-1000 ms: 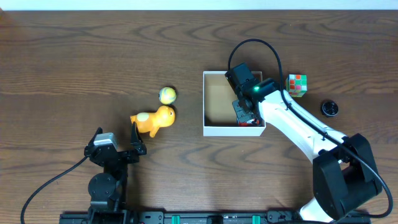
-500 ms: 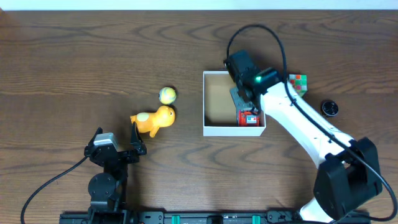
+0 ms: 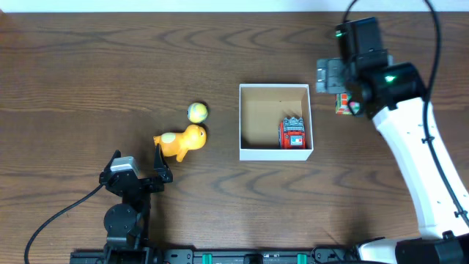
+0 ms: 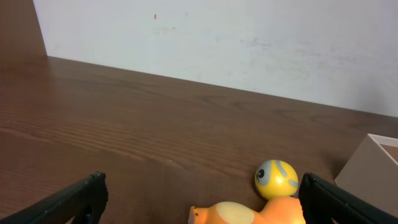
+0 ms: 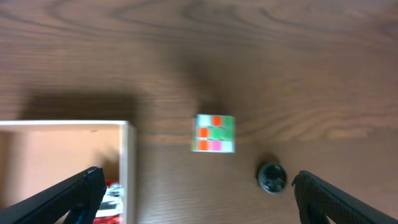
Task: Pack container
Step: 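Open right gripper, release toy robot, and lift out of box, then lower right gripper onto the Rubik's cube and grasp it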
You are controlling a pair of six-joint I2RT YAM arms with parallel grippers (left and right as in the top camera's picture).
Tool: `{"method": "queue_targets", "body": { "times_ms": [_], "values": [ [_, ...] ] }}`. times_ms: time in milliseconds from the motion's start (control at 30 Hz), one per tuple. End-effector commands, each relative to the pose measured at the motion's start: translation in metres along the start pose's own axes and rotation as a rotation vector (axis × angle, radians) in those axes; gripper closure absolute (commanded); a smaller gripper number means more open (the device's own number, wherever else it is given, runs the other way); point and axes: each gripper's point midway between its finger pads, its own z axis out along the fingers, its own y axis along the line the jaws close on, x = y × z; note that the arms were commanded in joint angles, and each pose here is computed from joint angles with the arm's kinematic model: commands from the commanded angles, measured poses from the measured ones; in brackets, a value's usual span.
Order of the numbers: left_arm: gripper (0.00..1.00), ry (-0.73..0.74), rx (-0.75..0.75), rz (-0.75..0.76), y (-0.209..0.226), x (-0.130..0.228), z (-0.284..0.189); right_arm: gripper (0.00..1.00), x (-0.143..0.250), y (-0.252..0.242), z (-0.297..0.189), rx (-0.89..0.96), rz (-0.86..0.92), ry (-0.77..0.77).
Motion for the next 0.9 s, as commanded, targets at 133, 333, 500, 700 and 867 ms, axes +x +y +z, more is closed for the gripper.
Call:
{"method": "queue_targets", "body": {
  "times_ms": [133, 333, 500, 700, 867],
  "values": [
    [0.02, 0.049, -0.017, 0.024, 0.004, 0.017, 0.001, 0.01, -0.001, -0.031, 0.017, 0.012, 0.092, 0.023],
    [0.02, 0.049, -0.017, 0.024, 0.004, 0.017, 0.001, 0.01, 0.010, -0.042, 0.039, -0.017, 0.143, 0.054],
    [0.02, 0.049, -0.017, 0.024, 0.004, 0.017, 0.001, 0.01, 0.027, -0.051, 0.069, -0.010, 0.126, 0.121],
    [0.02, 0.049, -0.017, 0.024, 0.004, 0.017, 0.001, 0.01, 0.034, -0.045, 0.103, -0.037, 0.041, 0.169],
    [0.02, 0.049, -0.017, 0.024, 0.004, 0.017, 0.001, 0.01, 0.035, -0.035, 0.128, -0.069, 0.024, 0.178]
  ]
}}
